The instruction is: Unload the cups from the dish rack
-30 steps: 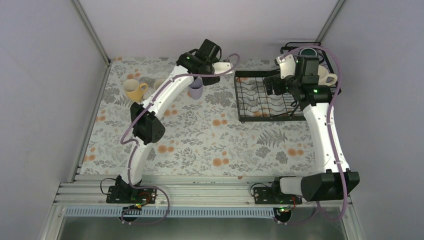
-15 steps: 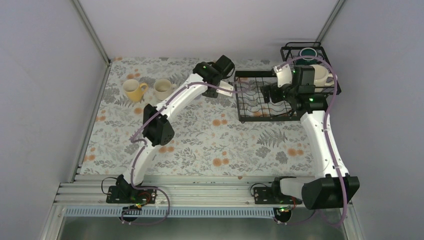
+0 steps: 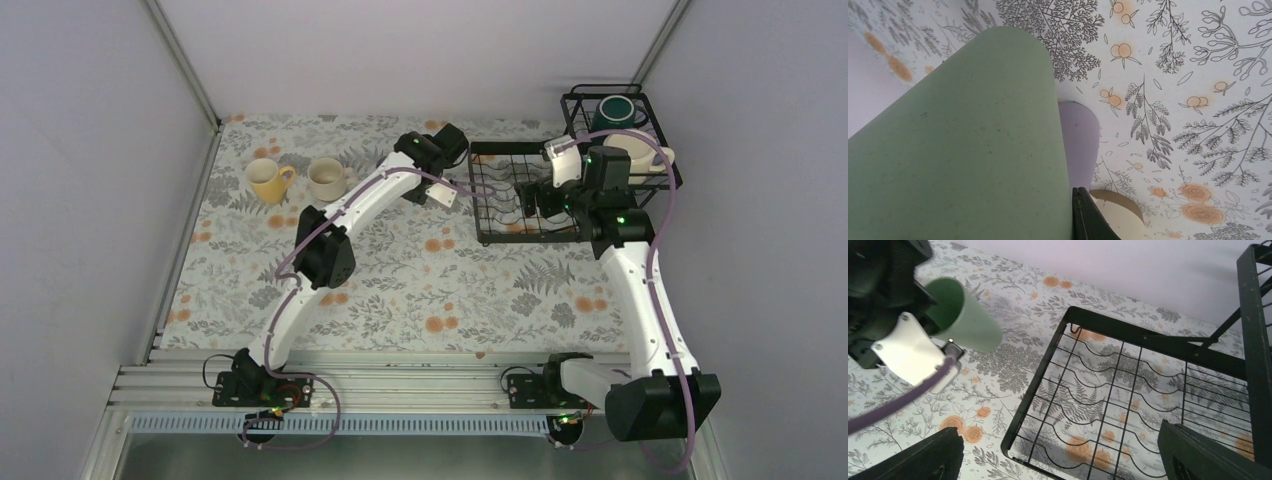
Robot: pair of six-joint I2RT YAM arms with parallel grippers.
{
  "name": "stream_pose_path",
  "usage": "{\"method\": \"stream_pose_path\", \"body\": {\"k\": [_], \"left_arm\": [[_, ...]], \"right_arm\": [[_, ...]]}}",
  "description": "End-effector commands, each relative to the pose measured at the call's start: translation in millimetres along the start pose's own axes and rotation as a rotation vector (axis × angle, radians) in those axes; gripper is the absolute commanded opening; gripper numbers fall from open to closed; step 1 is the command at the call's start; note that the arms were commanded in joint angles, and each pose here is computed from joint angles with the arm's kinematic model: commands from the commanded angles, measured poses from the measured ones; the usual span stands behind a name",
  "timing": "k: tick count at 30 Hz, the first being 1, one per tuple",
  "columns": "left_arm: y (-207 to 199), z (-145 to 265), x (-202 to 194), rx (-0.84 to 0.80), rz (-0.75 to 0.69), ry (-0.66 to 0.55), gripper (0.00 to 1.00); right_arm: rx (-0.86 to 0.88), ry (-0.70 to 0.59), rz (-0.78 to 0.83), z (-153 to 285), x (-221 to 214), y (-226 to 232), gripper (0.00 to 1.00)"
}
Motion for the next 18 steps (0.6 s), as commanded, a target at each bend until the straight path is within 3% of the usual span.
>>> {"method": "stream_pose_path", "body": {"k": [1, 18], "left_arm": [[4, -14, 5, 0.020, -0.060, 0.043, 0.02], [6, -19, 20, 0.055, -0.101, 0.045, 0.02]], "right_arm": [[0.040, -0.074, 0.003, 4, 5, 5, 1.00], [0.059, -0.049, -0.005, -5, 0, 5, 1.00]]}}
Point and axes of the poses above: each gripper's point midway between its finger pads, its own z axis back along the fingers, its own y axis along the line the jaws close on, x = y × z, the point moved 9 cm from there along z, back along the fingers, and after that the axes turned 3 degrees about -z, right-handed, at the moved point
